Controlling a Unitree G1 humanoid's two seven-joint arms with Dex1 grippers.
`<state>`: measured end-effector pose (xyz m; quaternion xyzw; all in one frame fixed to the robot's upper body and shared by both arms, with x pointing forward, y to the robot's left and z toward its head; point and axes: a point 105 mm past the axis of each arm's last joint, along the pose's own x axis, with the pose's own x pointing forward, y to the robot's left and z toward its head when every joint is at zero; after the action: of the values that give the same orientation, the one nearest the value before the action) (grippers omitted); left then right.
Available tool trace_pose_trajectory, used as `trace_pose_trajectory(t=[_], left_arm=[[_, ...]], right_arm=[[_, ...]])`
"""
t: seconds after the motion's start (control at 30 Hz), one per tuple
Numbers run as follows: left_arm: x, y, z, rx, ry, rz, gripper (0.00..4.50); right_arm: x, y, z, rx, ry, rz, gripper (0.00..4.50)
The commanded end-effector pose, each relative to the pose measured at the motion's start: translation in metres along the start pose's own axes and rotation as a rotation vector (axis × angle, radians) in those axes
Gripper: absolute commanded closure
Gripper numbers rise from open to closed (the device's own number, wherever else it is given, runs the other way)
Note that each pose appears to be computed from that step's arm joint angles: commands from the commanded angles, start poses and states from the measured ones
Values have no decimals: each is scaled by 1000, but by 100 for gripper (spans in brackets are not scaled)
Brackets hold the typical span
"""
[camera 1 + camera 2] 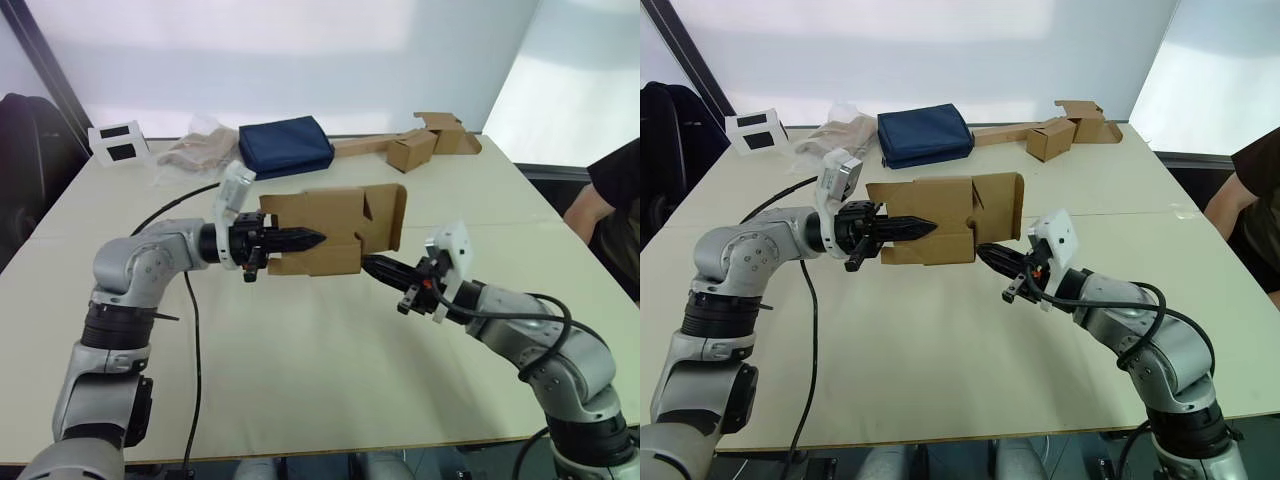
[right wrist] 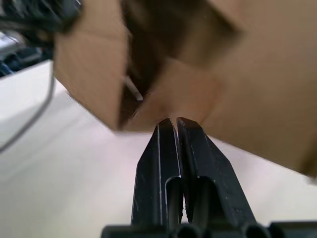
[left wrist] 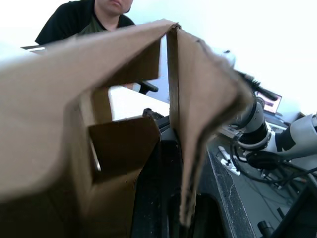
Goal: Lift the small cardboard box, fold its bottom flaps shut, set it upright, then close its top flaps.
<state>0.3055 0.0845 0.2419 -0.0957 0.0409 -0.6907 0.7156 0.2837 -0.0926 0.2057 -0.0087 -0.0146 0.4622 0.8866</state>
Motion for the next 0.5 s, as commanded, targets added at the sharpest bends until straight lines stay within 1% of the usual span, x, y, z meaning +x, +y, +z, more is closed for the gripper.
trace_pose_trajectory(t=[0.03,0.5], left_arm=[[-1,-7,9,38,-26,-14,450],[-1,-6,14,42,-62,5,450]], right_arm=[[3,13,16,-16,-52,65,440],[-2,29,14,16,-19,131,440]])
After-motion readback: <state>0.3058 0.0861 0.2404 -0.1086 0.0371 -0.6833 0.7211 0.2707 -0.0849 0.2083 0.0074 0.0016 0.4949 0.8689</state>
